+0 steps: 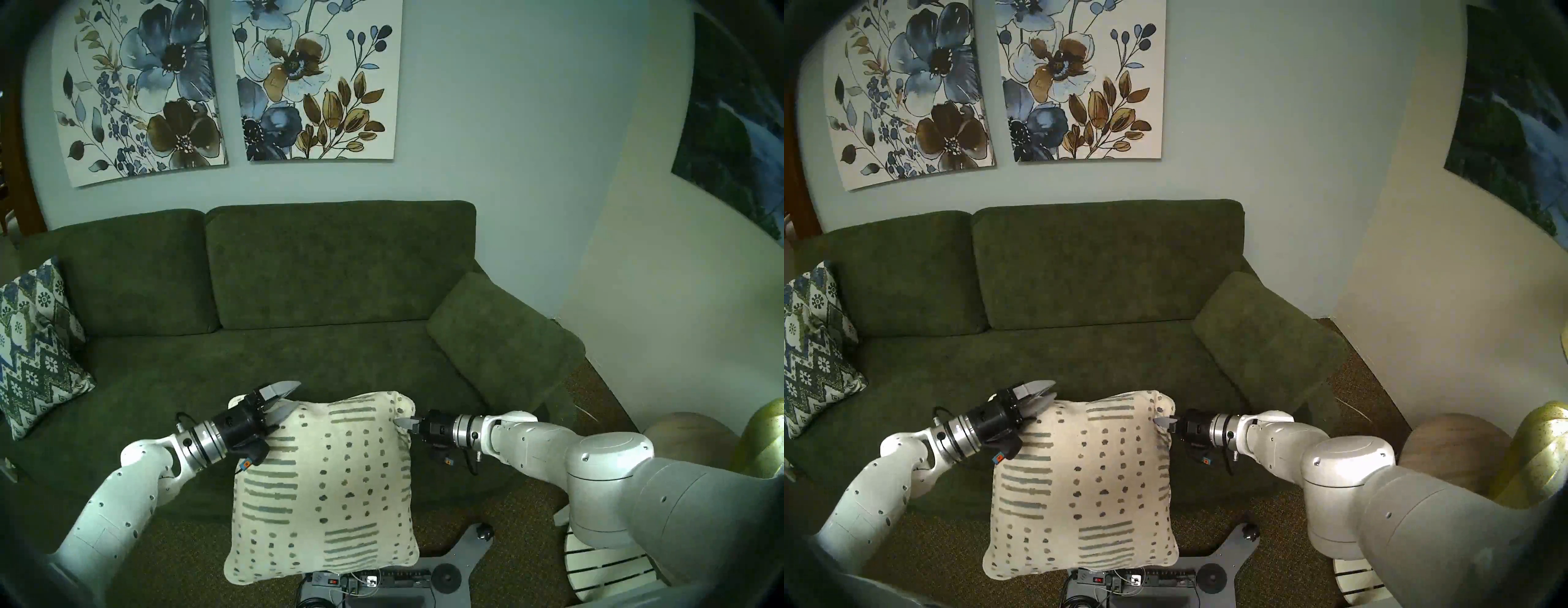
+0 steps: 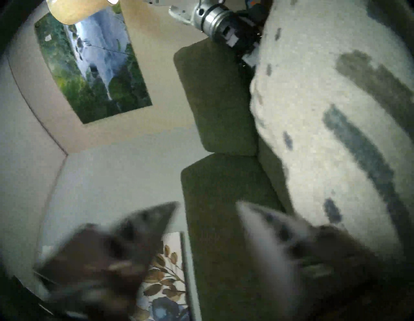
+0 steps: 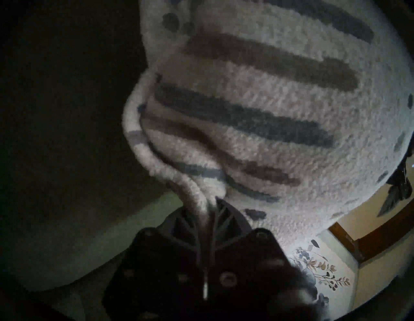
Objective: Fluff a cushion
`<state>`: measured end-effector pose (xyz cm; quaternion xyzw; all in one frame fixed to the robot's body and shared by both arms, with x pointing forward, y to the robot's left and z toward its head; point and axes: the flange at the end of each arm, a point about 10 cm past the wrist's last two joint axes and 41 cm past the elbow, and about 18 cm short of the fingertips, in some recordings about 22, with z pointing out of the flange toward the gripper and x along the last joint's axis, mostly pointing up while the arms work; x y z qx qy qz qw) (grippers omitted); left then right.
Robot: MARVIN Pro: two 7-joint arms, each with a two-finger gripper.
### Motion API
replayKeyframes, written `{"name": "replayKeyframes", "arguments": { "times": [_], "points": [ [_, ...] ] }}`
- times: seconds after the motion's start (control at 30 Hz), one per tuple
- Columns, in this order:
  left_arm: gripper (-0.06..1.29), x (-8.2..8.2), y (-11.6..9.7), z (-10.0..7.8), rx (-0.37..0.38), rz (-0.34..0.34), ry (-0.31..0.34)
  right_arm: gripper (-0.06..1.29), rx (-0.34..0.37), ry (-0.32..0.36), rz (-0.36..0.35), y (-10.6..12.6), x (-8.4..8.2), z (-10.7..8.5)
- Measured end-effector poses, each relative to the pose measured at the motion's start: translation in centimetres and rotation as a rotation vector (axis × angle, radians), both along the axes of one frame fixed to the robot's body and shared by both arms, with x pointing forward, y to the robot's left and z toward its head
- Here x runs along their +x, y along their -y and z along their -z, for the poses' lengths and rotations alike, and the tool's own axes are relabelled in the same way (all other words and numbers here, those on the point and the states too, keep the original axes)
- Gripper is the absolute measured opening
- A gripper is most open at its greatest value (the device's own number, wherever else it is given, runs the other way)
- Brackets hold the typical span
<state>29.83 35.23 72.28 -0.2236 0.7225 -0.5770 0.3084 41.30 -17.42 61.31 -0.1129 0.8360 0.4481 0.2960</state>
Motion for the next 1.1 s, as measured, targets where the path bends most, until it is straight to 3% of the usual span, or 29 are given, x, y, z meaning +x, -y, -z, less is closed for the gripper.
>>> {"name": "replayKeyframes", "arguments": {
  "times": [0.07,0.1,0.13,0.2,0.87,1.0,1.1],
  "points": [
    [0.75,-0.4,-0.4,0.7,0.0,-0.009,-0.024,-0.03,0.005,0.0,0.007,-0.4,0.0,0.1],
    [0.94,-0.5,-0.5,1.0,-0.001,-0.012,-0.031,-0.03,0.007,0.0,0.011,-0.6,0.0,0.1],
    [1.1,-0.6,-0.6,1.2,-0.004,-0.016,-0.039,-0.03,0.009,0.0,0.016,-0.8,0.1,0.0],
    [1.23,-0.9,-0.7,1.7,-0.014,-0.022,-0.051,-0.03,0.015,-0.001,0.027,-1.1,0.2,0.0],
    [1.23,-2.4,-3.0,3.7,-0.148,-0.087,-0.09,-0.03,0.043,-0.07,0.074,-4.5,4.6,-3.6],
    [1.23,-2.2,-3.5,2.9,-0.2,-0.098,-0.054,-0.03,0.045,-0.069,0.083,-5.4,5.5,-4.4],
    [1.23,-1.5,-4.2,1.1,-0.249,-0.099,0.007,-0.03,0.041,-0.064,0.084,-6.0,6.1,-5.0]
  ]
}}
